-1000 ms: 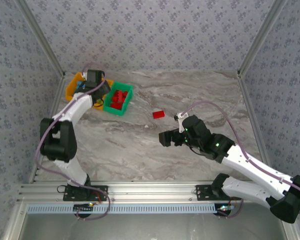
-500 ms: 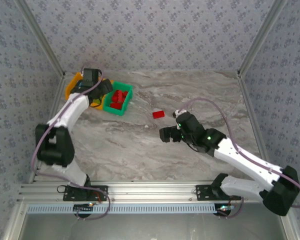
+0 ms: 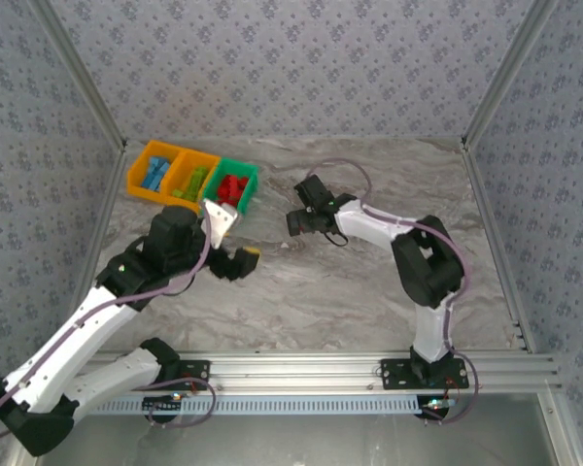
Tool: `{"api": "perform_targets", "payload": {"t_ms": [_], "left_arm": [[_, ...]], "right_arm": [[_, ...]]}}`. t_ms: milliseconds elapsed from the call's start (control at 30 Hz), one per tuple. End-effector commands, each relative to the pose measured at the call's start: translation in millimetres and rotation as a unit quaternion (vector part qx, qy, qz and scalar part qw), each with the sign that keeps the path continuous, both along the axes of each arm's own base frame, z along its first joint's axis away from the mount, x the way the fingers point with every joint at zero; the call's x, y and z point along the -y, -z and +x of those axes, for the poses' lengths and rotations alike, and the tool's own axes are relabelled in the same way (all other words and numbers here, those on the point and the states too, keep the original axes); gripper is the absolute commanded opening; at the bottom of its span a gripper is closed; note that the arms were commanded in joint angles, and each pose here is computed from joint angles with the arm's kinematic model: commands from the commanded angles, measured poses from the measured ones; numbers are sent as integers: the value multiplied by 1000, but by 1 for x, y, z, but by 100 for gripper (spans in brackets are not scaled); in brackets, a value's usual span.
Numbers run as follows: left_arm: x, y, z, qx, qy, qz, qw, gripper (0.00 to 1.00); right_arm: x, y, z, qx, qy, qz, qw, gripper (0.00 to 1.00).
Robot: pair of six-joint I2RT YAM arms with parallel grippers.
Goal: Sort the legos into containers by color
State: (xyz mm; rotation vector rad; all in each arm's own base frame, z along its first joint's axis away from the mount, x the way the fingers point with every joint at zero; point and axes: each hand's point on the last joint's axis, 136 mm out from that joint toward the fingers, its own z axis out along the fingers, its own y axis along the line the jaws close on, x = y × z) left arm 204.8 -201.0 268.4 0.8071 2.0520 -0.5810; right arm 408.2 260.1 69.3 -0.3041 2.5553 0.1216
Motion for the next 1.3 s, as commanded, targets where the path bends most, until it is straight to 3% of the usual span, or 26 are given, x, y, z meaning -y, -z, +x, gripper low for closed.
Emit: {"api": "perform_targets", "payload": {"t_ms": [0, 167, 267, 367, 467, 633, 733, 933, 1133, 1200, 1267], "left_arm": [[-6, 35, -34, -9, 89, 58, 994, 94], [-12, 43, -39, 28, 92, 49, 994, 99], [-11, 37, -39, 58, 102, 46, 992, 99], [-15, 34, -37, 73, 94, 49, 992, 99], [-29, 28, -26, 95, 40, 52, 993, 99], [-73, 12, 1, 131, -107, 44, 985, 99], [-93, 4, 8, 141, -162, 24, 976, 99], [-117, 1, 16, 137, -223, 12, 965, 99], [-122, 10, 20, 127, -232, 23, 964, 99], [-123, 10, 20, 127, -231, 25, 964, 99], [-125, 5, 19, 125, -243, 16, 962, 99]], "right_arm": [[1, 12, 22, 3, -1, -27, 1000, 100], [3, 41, 22, -36, 1, -31, 999, 88], [1, 47, 17, -48, 0, -20, 999, 67], [0, 29, 13, -40, -3, -7, 999, 52], [-13, -22, 4, 6, -22, 26, 999, 47], [-73, -121, -22, 119, -102, 111, 981, 49], [-112, -149, -22, 173, -133, 130, 967, 52], [-161, -134, 42, 207, -120, 100, 966, 51], [-198, -99, 92, 201, -139, 63, 968, 53], [-204, -92, 99, 194, -143, 67, 968, 57], [-205, -93, 103, 186, -140, 75, 970, 68]]}}
